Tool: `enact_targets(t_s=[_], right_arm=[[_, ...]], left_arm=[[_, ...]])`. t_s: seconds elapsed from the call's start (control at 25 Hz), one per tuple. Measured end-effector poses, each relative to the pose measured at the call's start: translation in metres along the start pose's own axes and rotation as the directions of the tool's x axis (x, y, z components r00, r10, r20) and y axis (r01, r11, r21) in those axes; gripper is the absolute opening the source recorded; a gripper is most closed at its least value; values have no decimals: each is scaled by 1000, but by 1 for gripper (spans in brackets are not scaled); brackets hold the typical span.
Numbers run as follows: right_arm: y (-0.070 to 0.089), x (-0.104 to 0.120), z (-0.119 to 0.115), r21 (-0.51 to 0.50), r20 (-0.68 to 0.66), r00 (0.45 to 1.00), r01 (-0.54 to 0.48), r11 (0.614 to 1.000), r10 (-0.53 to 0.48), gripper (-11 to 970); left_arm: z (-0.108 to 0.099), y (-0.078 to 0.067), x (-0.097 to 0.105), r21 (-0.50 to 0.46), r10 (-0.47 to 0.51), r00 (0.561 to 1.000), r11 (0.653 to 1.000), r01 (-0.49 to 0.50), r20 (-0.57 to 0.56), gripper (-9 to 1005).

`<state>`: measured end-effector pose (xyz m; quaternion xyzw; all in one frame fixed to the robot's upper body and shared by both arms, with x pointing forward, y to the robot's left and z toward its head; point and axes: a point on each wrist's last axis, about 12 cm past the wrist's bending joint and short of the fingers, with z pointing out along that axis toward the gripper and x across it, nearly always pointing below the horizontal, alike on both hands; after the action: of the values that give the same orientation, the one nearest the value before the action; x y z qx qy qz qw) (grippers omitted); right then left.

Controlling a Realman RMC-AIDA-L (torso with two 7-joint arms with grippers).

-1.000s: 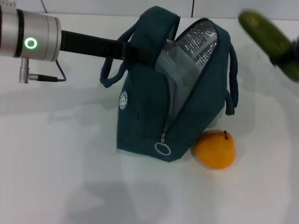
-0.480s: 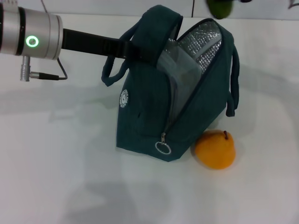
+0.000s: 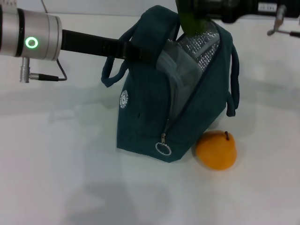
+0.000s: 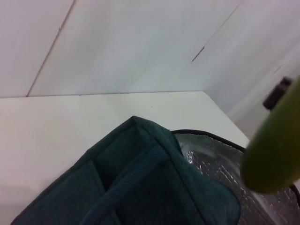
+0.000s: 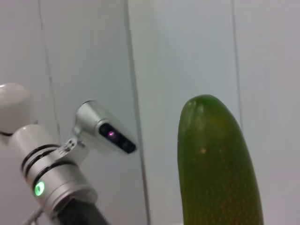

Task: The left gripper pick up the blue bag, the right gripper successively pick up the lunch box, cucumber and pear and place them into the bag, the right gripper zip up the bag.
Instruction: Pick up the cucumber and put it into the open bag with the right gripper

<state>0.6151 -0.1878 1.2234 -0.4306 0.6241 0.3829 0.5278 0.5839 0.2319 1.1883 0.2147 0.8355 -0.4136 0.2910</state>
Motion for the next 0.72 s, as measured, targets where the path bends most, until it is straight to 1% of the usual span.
enact_targets(t_s=[0.16, 0.32, 0.44, 0.72], right_arm=[[4, 18, -9, -9, 17, 1000, -25, 1000, 25, 685], [6, 33, -11, -26, 22, 997, -74, 997, 74, 691], [9, 40, -11, -51, 13, 996, -90, 995, 90, 696], [13, 47, -6, -82, -9, 995, -104, 991, 104, 706]], left_arm=[[0, -1, 0, 7, -1, 1000, 1000, 1, 6, 38], [0, -1, -1, 11, -2, 1000, 1000, 2, 10, 39], [0, -1, -1, 11, -2, 1000, 1000, 2, 10, 40], [0, -1, -1, 12, -3, 1000, 1000, 3, 11, 40]])
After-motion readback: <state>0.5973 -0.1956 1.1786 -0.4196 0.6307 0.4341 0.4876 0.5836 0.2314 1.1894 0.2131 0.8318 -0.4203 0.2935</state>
